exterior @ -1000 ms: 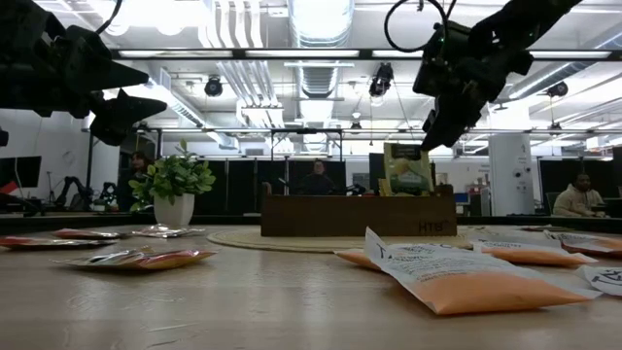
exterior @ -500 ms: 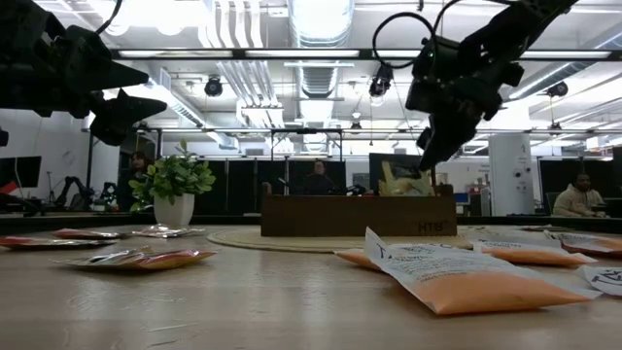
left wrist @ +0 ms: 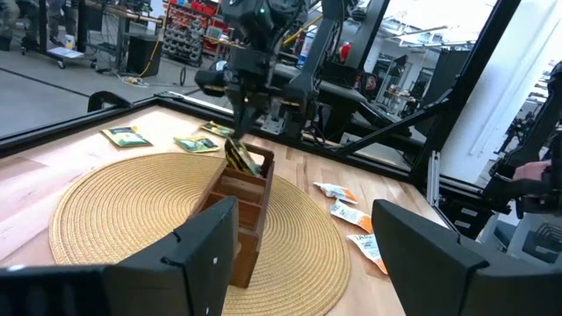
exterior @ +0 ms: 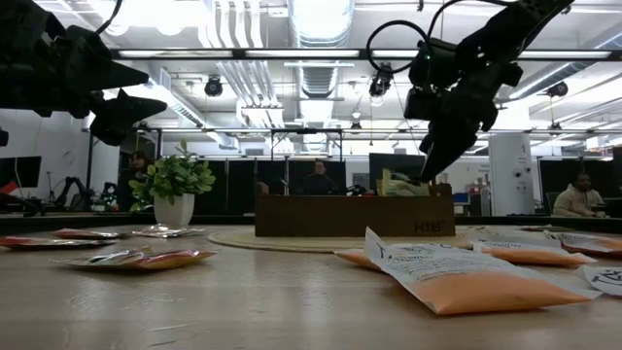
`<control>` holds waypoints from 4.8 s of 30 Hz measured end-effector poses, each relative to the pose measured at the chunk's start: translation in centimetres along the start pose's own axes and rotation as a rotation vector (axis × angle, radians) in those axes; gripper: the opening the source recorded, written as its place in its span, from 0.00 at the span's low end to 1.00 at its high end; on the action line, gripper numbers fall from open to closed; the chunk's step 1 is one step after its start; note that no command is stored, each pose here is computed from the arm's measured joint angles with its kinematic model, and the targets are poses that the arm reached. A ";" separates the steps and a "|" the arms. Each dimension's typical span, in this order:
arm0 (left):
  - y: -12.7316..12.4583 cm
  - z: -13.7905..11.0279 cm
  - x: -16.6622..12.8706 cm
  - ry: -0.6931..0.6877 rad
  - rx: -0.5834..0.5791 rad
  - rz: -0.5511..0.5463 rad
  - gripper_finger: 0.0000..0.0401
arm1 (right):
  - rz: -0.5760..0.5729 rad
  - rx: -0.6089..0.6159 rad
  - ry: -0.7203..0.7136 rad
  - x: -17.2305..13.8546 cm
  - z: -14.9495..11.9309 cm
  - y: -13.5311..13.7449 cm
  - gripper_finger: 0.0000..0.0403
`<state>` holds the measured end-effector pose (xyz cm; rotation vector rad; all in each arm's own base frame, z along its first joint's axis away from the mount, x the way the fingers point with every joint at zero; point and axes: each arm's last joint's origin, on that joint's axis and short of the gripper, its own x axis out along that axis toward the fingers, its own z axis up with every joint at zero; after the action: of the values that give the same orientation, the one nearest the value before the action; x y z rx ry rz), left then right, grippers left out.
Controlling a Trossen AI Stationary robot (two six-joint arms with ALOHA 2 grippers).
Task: Pick & Place Tea
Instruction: Put the yellow tea bag into the right section of the wooden organizer
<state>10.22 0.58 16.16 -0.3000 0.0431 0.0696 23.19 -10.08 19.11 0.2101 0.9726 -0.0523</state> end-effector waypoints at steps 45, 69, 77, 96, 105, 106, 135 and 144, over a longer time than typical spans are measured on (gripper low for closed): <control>0.0 0.0 0.0 0.000 0.000 0.000 0.64 | 0.303 -0.098 -0.024 -2.2 1.4 2.2 0.48; 0.0 0.0 0.0 0.000 0.000 0.000 0.64 | 0.308 -0.015 0.074 4.5 4.4 2.9 0.44; 0.0 0.0 0.0 0.000 0.000 0.000 0.64 | 0.240 -0.039 0.190 5.1 5.1 2.5 0.42; 0.0 0.0 0.0 0.000 0.000 0.000 0.64 | 0.114 -0.065 0.002 -1.4 6.6 0.6 0.37; 0.0 0.0 0.0 0.000 0.000 0.000 0.64 | -0.057 0.228 -0.082 -6.6 4.5 -4.9 0.34; 0.0 0.0 0.0 0.000 0.000 0.000 0.64 | -0.076 0.284 -0.098 -7.0 4.3 -5.7 0.33; 0.0 0.0 0.0 0.000 0.000 -0.001 0.64 | -0.152 1.058 -0.045 -3.7 -0.7 -20.8 0.65; 0.0 0.0 0.0 0.000 0.000 0.000 0.64 | -0.126 1.116 0.054 -1.3 -1.3 -22.5 0.63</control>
<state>10.22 0.57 16.16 -0.3001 0.0426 0.0693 18.33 -31.87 16.00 1.1751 0.9216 -0.7144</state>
